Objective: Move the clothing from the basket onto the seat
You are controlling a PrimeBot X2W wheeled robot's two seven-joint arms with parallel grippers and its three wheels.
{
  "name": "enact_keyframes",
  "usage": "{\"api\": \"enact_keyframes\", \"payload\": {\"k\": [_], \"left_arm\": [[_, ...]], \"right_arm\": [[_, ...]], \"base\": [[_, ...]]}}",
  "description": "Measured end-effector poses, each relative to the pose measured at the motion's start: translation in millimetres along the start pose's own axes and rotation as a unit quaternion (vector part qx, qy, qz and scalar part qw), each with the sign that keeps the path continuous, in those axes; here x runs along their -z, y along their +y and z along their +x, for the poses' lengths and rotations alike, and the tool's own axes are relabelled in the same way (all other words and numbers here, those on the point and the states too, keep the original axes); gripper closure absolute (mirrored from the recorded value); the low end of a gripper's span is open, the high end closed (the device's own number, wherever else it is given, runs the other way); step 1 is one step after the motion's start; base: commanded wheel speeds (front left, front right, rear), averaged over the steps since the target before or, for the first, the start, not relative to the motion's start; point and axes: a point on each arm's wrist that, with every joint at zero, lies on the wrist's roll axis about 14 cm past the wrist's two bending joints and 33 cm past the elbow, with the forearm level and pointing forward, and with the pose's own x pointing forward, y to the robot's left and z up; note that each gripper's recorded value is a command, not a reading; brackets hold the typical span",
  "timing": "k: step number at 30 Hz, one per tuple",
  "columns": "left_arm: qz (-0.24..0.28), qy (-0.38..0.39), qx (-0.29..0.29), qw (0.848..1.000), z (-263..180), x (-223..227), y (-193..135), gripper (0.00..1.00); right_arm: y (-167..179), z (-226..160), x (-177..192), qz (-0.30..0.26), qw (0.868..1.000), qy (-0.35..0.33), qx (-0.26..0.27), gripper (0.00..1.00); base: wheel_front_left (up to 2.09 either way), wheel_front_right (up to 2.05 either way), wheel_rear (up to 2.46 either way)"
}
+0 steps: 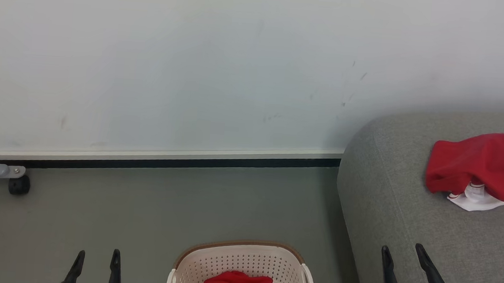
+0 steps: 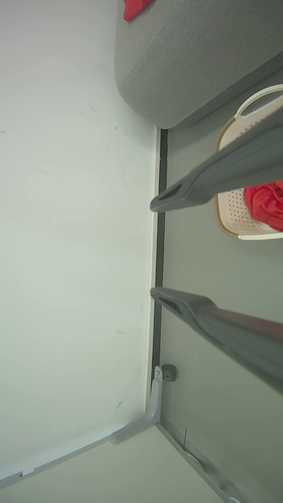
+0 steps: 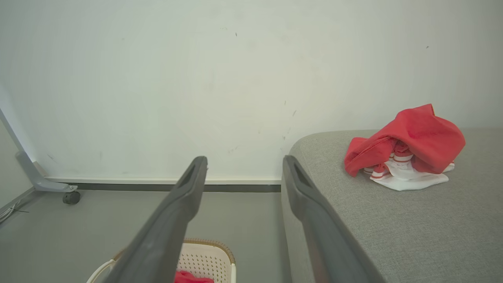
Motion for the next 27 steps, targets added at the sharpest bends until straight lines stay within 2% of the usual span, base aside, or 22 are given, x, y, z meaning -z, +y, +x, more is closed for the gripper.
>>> {"api": "enact_keyframes", "payload": {"k": [19, 27], "left_arm": [[0.011, -0.002, -0.001, 1.000, 4.7, -0.5, -0.6, 0.00], [0.027, 0.028, 0.045, 0.998, 11.9, 18.3, -22.4, 0.00]], "right_arm": [[-3.1, 5.5, -1.8, 0.000, 1.000, -0.003, 0.004, 0.00], [-14.8, 12.3, 3.9, -0.005, 1.000, 0.007, 0.015, 0.00]], "base": [[0.00, 0.00, 0.00], [0.00, 0.00, 0.00]]}}
